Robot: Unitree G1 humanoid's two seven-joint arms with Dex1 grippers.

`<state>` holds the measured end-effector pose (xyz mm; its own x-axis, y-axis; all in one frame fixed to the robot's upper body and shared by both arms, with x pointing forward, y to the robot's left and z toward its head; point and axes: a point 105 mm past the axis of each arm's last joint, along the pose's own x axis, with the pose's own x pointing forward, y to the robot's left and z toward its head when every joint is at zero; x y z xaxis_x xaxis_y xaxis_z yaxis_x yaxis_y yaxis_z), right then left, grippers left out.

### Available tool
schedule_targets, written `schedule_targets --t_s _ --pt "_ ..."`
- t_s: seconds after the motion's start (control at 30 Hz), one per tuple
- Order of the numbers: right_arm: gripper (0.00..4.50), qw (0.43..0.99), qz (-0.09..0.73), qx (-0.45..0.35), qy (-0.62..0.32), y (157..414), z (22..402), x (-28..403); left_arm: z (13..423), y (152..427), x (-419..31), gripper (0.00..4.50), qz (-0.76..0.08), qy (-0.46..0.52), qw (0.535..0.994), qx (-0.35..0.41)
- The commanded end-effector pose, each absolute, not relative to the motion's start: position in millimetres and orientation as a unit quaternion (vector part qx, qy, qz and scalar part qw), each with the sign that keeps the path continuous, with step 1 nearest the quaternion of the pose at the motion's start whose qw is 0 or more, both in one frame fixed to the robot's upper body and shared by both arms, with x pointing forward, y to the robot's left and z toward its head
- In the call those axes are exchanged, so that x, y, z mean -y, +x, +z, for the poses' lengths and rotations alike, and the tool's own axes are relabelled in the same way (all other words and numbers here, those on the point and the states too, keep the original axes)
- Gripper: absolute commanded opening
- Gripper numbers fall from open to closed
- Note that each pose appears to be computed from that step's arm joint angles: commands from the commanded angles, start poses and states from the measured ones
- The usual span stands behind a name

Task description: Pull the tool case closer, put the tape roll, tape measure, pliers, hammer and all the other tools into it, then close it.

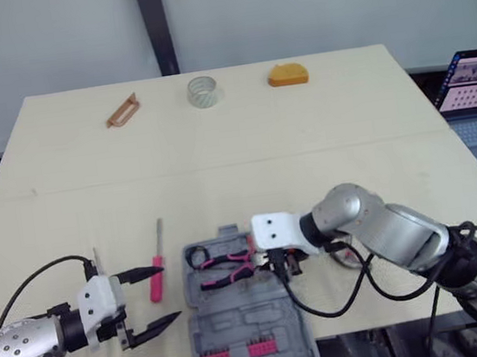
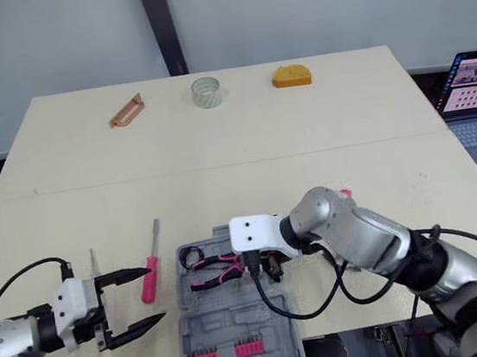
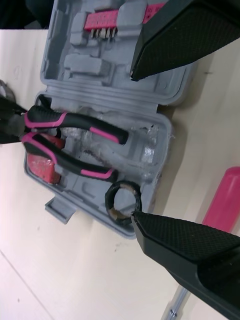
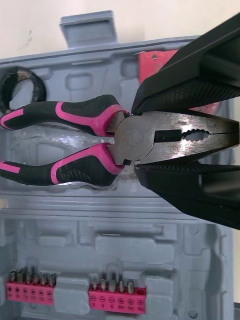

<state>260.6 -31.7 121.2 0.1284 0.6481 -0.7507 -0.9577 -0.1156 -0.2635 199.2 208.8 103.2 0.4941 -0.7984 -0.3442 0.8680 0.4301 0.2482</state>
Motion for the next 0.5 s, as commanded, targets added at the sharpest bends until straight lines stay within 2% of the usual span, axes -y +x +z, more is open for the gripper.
schedule_targets --t_s 0.03,0.5 --pt "0.96 0.628 0.638 -0.172 -0.411 260 128 19 109 202 -207 4.50 -0.488 0.208 0.845 -0.066" --pt "0.96 0.614 0.640 -0.175 -0.428 260 118 12 108 206 -207 4.50 -0.489 0.205 0.845 -0.067"
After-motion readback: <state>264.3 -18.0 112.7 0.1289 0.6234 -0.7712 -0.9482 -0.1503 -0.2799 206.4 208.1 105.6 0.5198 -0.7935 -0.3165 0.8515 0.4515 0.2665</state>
